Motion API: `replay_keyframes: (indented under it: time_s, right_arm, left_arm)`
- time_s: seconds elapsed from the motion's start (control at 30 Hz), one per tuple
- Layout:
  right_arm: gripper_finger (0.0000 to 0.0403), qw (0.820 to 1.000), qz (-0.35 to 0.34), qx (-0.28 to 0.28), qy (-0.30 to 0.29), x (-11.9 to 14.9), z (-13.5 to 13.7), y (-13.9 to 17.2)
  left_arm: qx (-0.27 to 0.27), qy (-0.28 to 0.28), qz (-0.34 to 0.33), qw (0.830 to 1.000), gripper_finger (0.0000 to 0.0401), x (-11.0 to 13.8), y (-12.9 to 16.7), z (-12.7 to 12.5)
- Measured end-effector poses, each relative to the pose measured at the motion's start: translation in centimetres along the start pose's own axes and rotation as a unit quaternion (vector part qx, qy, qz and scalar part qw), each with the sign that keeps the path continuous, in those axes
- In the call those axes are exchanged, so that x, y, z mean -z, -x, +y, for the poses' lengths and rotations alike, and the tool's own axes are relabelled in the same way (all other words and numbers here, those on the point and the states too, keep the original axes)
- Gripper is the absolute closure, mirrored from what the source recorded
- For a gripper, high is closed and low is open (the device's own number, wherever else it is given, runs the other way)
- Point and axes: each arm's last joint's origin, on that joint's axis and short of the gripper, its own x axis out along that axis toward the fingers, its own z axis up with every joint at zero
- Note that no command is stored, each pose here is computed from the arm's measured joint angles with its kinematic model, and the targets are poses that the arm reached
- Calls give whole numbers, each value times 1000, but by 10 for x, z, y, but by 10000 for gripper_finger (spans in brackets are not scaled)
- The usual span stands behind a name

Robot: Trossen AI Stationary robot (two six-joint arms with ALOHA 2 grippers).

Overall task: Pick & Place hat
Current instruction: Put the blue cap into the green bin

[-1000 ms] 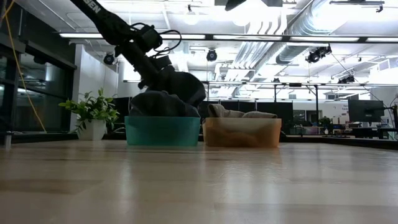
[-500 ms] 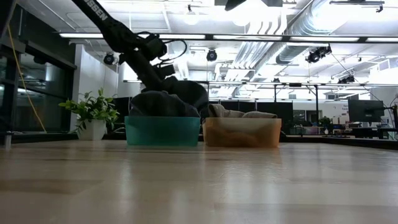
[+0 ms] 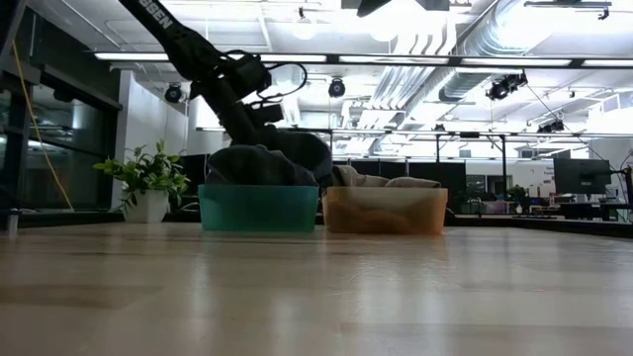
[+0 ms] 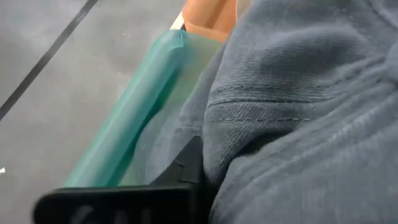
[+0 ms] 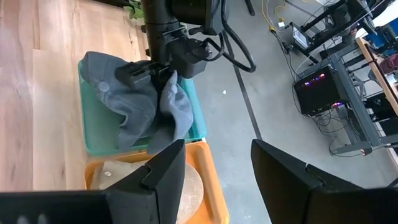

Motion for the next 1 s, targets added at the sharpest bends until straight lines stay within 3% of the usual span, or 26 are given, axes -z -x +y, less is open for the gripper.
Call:
replay_keyframes:
  time_s: [0.2,0.43,0.7,1.0]
  right_arm:
    - [224,1000,-2,-9,1,0,1,0]
    - [224,1000,3,-17,1,1,1,0]
    - [224,999,1,-36,-25,3,-3,-3]
    - [224,998,2,-42,-40,5,-9,-6]
  left_arm:
    - [-20,14,-5,1000,285,-2,0,1]
    - [-36,14,-21,999,208,-8,22,3]
    - [-45,16,-18,999,190,-10,47,3]
    - [-29,26,-10,999,190,-11,47,-10]
